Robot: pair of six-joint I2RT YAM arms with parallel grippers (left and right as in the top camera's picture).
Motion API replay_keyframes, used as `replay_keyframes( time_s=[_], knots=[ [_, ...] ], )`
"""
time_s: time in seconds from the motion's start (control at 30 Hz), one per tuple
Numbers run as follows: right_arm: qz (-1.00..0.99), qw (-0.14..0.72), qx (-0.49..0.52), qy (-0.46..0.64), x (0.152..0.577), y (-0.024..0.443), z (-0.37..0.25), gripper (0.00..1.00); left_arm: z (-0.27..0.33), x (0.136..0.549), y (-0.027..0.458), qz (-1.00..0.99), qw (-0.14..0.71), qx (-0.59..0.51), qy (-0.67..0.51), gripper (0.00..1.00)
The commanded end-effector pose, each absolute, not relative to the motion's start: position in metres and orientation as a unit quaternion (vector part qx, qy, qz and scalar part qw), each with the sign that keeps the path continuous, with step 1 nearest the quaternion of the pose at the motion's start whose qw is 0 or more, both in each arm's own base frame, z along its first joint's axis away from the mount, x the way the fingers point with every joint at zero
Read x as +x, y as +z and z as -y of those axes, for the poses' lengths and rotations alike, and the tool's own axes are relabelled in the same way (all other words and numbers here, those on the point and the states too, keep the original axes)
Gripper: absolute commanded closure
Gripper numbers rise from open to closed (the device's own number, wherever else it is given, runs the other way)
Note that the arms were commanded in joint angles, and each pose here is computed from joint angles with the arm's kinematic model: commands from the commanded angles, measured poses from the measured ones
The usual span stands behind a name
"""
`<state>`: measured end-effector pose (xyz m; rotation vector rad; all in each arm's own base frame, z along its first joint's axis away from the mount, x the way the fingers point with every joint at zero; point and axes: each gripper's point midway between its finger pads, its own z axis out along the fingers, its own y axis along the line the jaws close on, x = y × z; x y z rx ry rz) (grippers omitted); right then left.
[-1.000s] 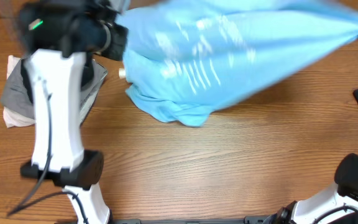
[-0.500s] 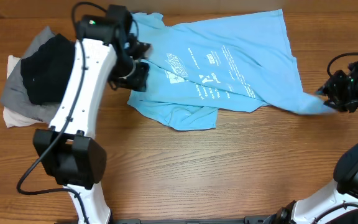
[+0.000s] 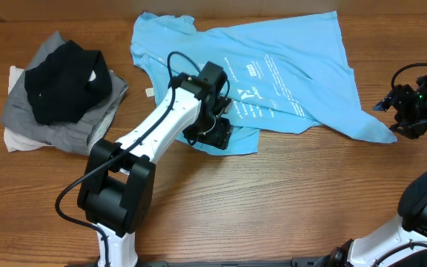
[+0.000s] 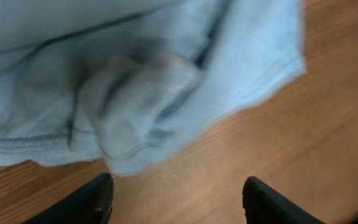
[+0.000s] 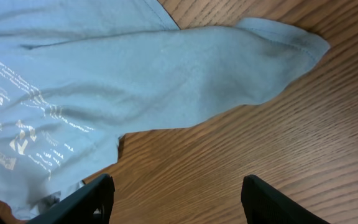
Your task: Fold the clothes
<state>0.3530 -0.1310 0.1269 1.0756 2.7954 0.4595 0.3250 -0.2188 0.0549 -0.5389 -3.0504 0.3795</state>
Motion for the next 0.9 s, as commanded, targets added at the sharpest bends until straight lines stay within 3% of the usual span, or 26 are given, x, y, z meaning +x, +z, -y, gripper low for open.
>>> replay_keyframes(
  time_s=[0.0,0.13,0.3,0.33,0.4,0.43,0.57,0.87],
  knots=[
    [-0.920,0.063,0.356,0.149,0.353,0.132,0.132,0.30,0.206,0.327,0.046,0.991,0.004,-0.078,0.106,0.28],
    [-0.920,0.063,0.356,0.149,0.353,0.132,0.132,0.30,0.202,0.329,0.030,0.993,-0.005,-0.046,0.107,0.28],
    [-0.920,0.063,0.356,0.149,0.353,0.132,0.132,0.30,0.201,0.335,0.026,0.993,-0.020,-0.046,0.102,0.52],
    [-0.920,0.064,0.356,0.149,0.353,0.132,0.132,0.30,0.197,0.337,0.026,0.995,-0.026,-0.045,0.091,0.60],
    [-0.920,0.063,0.356,0.149,0.353,0.132,0.132,0.30,0.194,0.338,0.025,0.995,-0.028,-0.045,0.083,0.92],
    [-0.920,0.063,0.356,0.149,0.353,0.132,0.132,0.30,0.193,0.335,0.026,0.995,-0.022,-0.044,0.083,0.96],
    [-0.920,0.064,0.356,0.149,0.353,0.132,0.132,0.30,0.177,0.316,0.044,0.996,0.027,-0.065,0.059,0.96],
    [-0.920,0.063,0.356,0.149,0.352,0.132,0.132,0.29,0.074,0.282,0.112,0.993,0.077,-0.010,-0.091,0.96]
  ],
)
